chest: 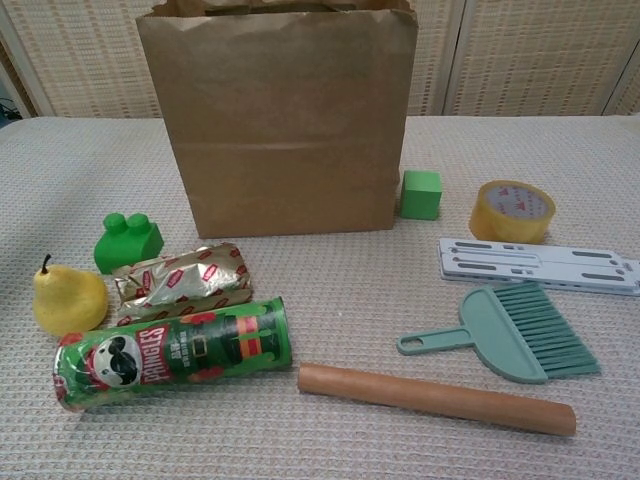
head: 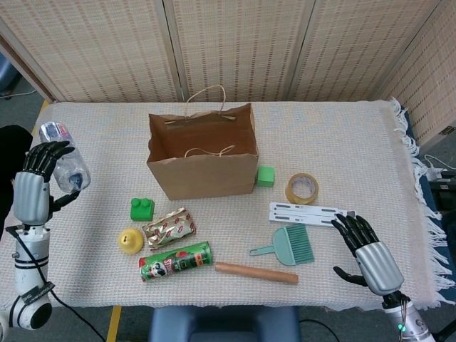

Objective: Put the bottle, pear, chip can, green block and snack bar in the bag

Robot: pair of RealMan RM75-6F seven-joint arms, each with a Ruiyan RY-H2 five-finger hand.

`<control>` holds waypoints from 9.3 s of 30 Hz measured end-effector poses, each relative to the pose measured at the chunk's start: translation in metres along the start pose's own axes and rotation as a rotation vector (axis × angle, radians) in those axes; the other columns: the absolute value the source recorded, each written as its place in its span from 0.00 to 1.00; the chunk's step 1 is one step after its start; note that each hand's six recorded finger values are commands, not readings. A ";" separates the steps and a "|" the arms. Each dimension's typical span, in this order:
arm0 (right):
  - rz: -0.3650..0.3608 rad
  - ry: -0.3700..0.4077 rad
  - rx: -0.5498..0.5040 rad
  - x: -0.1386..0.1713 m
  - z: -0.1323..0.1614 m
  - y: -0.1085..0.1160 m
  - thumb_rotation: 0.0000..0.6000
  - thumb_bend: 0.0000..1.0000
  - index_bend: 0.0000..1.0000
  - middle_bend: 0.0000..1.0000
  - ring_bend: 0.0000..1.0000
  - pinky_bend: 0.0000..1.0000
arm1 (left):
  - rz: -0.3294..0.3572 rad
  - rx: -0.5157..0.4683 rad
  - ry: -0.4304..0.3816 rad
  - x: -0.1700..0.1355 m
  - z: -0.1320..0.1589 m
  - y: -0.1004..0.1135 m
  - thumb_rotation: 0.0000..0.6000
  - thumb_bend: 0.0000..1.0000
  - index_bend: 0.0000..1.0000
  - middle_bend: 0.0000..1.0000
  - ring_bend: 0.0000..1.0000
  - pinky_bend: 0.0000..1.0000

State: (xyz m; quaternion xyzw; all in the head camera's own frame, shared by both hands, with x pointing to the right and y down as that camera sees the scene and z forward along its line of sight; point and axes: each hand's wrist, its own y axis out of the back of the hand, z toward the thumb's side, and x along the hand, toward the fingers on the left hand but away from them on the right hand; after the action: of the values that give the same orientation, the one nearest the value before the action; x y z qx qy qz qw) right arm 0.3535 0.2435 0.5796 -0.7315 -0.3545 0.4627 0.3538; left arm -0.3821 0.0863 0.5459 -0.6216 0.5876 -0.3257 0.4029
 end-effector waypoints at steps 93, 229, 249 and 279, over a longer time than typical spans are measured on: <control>0.056 -0.023 0.020 -0.002 -0.002 -0.009 1.00 0.07 0.00 0.00 0.00 0.00 | -0.809 0.279 -0.031 -0.138 -0.006 -0.056 1.00 0.35 0.00 0.00 0.00 0.06; -0.024 0.003 -0.071 -0.005 -0.001 0.006 1.00 0.07 0.00 0.00 0.00 0.00 | -0.387 -0.127 0.087 0.070 0.090 -0.066 1.00 0.39 0.02 0.00 0.00 0.13; -0.005 0.002 -0.058 -0.004 0.000 0.002 1.00 0.07 0.00 0.00 0.00 0.00 | -0.644 0.114 0.184 -0.079 -0.004 -0.022 1.00 0.42 0.07 0.00 0.00 0.14; -0.011 0.005 -0.056 -0.004 0.000 0.003 1.00 0.07 0.00 0.00 0.00 0.00 | -0.973 0.140 -0.089 -0.190 0.041 -0.093 1.00 0.35 0.00 0.00 0.00 0.06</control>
State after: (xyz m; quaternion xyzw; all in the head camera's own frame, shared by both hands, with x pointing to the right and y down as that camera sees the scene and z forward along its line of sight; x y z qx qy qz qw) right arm 0.3529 0.2388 0.5791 -0.7402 -0.3704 0.4487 0.3368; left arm -0.3209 0.2783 0.6216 -0.8087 0.1883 -0.4879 0.2694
